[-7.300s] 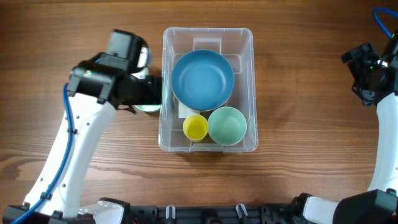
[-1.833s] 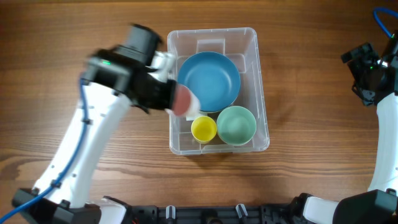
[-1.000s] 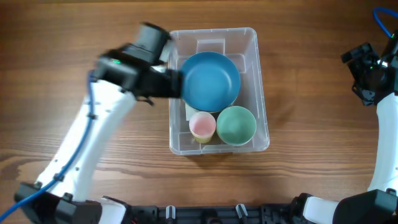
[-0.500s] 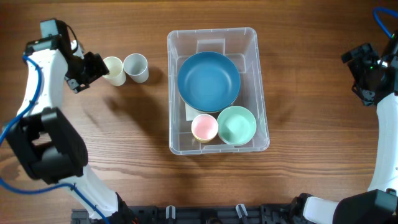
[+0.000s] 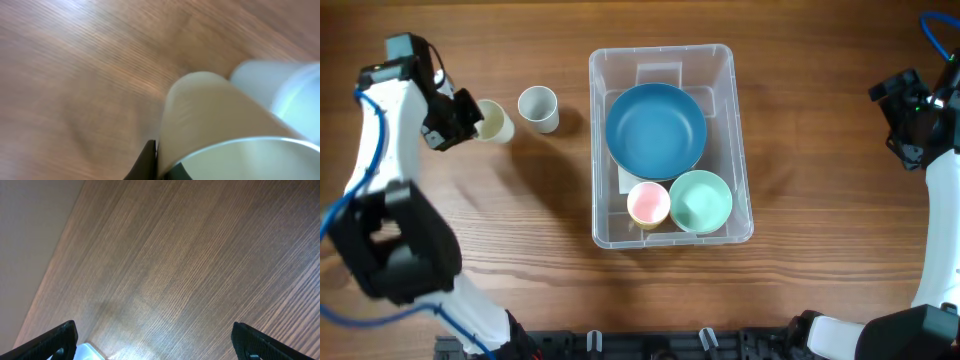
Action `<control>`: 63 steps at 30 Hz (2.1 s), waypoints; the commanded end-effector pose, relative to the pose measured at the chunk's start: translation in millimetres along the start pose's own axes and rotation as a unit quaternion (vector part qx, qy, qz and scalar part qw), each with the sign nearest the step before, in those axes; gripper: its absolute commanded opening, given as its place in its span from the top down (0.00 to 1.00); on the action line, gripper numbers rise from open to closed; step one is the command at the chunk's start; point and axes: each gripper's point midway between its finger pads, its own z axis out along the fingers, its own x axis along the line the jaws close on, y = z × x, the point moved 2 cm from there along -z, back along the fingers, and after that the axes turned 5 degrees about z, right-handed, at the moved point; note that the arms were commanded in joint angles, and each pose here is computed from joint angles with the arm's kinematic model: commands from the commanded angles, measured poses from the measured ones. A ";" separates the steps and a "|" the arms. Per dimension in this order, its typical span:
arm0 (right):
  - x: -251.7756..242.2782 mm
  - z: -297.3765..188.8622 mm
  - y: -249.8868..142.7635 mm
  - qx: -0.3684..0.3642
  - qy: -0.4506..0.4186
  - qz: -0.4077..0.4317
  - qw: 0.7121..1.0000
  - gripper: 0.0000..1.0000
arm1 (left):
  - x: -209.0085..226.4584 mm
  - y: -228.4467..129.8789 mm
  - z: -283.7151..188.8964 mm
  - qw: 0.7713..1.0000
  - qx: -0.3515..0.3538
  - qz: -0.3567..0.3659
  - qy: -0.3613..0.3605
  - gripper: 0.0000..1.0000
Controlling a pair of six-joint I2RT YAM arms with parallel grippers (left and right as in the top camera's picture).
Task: Pack container
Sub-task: 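Grasp the cream cup with the left gripper, then insert the cream cup into the pink cup, release, then grasp the grey cup with the left gripper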
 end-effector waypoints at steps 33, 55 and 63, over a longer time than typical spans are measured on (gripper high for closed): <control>-1.5 5.0 -0.9 0.001 -0.007 0.006 1.000 0.00 | -201.6 -219.5 -60.6 0.926 -0.006 0.376 0.007 0.51; -1.5 5.0 -0.9 0.001 -0.007 0.006 1.000 0.00 | -89.3 0.1 35.2 0.993 -0.006 0.079 -0.087 0.40; -1.4 5.0 -0.9 0.001 -0.007 0.006 1.000 0.00 | -88.8 -0.4 49.8 0.994 0.008 0.080 -0.075 0.96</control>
